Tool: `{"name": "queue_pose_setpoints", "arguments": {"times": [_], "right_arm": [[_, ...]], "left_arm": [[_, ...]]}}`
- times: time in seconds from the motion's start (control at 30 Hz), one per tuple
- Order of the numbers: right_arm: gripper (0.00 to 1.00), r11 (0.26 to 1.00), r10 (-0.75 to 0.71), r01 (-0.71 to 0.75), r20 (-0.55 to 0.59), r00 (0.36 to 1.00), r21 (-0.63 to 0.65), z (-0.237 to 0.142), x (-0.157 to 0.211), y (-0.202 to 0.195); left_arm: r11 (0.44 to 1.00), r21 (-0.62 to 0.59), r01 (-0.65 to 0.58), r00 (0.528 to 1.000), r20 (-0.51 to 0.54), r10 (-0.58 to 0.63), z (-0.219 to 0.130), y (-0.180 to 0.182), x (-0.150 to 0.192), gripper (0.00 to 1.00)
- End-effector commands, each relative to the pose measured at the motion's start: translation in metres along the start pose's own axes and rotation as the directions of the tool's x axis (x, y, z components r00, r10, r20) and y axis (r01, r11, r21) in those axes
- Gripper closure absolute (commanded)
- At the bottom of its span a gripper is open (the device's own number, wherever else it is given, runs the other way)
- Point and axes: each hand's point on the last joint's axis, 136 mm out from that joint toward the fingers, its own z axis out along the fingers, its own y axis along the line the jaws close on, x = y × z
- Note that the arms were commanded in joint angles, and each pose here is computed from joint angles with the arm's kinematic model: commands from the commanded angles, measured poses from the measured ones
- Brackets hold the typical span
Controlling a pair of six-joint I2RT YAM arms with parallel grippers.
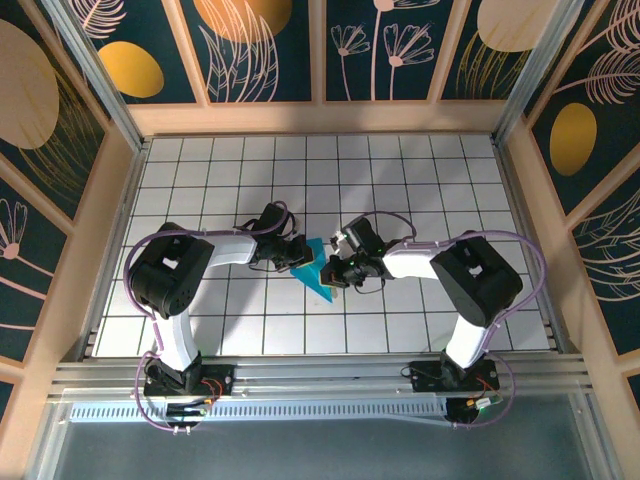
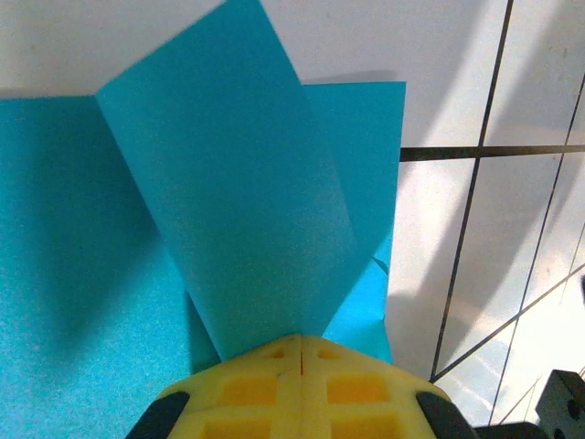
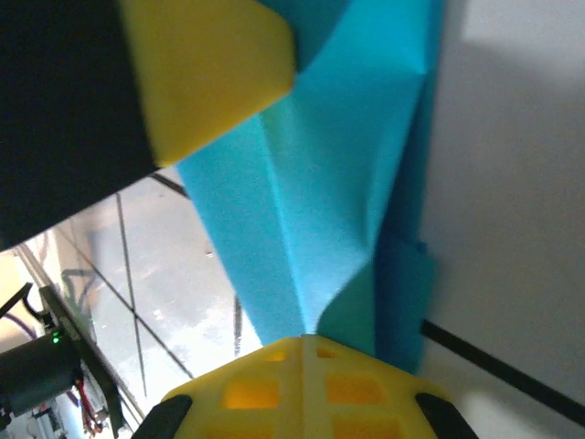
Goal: Fold a paper plane with a square sheet of paper (fold left side to right side)
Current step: Fourth fold the wing at the center of the table.
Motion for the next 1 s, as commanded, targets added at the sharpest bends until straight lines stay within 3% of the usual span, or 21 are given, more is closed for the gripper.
{"name": "queue_pose_setpoints", "arguments": {"times": [0.0, 0.6, 0.97], "right_arm": [[1.0, 0.998, 0.008, -0.007, -0.004, 1.0, 0.066, 0.003, 0.001, -0.011], [1.0, 0.978, 0.073, -0.056, -0.075, 0.995, 0.201, 0.0, 0.027, -0.052], [1.0, 0.936, 0.116, -0.061, -0.14, 0.983, 0.348, 0.003, 0.051, -0.096]], "left_arm": [[0.98, -0.191, 0.051, 0.998, -0.03, -0.058, 0.011, 0.054, 0.017, 1.0], [0.983, -0.181, 0.042, 0.999, -0.023, -0.047, 0.01, 0.05, 0.013, 1.0], [0.998, 0.009, -0.066, 0.994, 0.082, 0.065, -0.019, -0.021, -0.019, 0.93]]}}
